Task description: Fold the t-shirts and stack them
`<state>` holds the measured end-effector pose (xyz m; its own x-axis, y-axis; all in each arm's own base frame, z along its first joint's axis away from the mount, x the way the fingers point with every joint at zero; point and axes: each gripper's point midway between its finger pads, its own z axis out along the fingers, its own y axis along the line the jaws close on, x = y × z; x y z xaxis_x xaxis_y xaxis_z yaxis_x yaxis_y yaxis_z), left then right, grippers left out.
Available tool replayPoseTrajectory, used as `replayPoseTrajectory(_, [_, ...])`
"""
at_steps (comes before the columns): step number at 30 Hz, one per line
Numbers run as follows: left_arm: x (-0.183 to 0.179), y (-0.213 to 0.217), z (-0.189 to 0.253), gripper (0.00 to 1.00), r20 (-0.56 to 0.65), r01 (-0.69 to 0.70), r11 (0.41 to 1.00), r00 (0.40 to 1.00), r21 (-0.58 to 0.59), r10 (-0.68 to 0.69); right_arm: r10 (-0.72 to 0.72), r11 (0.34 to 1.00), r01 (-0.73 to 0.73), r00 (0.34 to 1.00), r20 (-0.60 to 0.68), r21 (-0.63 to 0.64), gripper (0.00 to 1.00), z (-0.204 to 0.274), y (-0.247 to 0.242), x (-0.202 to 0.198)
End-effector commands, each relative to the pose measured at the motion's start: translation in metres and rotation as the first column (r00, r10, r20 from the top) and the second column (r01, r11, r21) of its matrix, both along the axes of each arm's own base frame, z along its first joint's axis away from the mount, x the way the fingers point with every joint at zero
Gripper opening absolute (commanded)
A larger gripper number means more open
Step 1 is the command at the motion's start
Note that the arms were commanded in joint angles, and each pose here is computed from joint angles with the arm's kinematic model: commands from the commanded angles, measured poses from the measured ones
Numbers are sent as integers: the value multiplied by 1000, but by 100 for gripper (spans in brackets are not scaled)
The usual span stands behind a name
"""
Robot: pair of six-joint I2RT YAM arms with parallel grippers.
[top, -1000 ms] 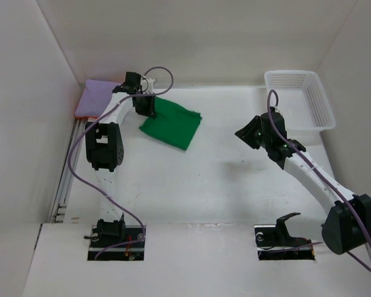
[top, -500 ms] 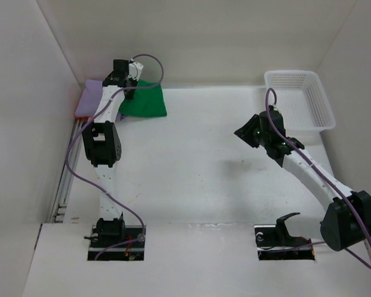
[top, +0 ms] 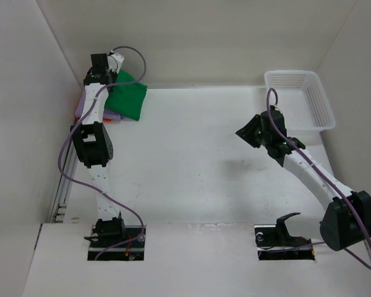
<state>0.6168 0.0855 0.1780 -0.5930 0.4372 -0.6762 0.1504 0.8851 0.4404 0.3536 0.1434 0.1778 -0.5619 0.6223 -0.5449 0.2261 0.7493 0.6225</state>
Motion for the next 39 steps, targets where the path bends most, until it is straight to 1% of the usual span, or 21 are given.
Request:
replayPoseTrajectory(1, [1,18,94,0,205,-11,1000,979,23,6,9,1000,-9,1000,-2,-20,39,-2,-3,2])
replayPoseTrajectory(6, [-2,48,82,0,185,-53,999,982,5,51,18,1000,-18,1000,-8,-18,39,-3,-1,3])
replayPoseTrajectory(9, [-4,62,82,0,193,-74,997,978,-23,77,25,999,-26,1000,-15,-23,39,-4,0,4])
replayPoseTrajectory(13, [-8,62,93,0,218,-59,995,973,-83,76,29,999,-29,999,-24,-25,40,-5,1,6])
replayPoseTrajectory(16, [-10,65,93,0,216,-57,993,973,-100,77,42,999,-43,999,-30,-19,40,-6,6,9])
replayPoseTrajectory(19, [-8,81,72,0,185,-83,991,978,-105,101,59,998,-60,998,-37,-16,40,-7,10,11])
replayPoseTrajectory(22, [-6,103,45,0,142,-125,989,981,-79,135,69,998,-69,997,-43,-12,40,-8,13,13])
replayPoseTrajectory(28, [-2,132,36,0,152,-179,982,971,-52,185,79,997,-79,996,-50,-7,40,-9,16,16])
replayPoseTrajectory(30, [1,134,27,4,137,-175,984,974,-45,180,88,996,-88,995,-56,-3,42,-10,18,18])
replayPoseTrajectory(32, [3,136,13,14,110,-175,984,978,-31,178,102,995,-103,993,-57,-2,43,-10,21,20])
replayPoseTrajectory(35, [2,145,-3,40,87,-211,977,974,-5,211,135,991,-135,989,-58,1,45,-10,28,22])
replayPoseTrajectory(36, [0,152,-3,46,90,-235,972,968,10,234,144,990,-144,988,-59,5,45,-10,30,22])
replayPoseTrajectory(37, [-1,158,0,49,101,-259,965,961,25,256,148,989,-148,987,-61,6,45,-10,31,22])
replayPoseTrajectory(39, [-3,170,17,50,143,-299,952,947,64,288,153,988,-152,986,-64,10,45,-11,33,22])
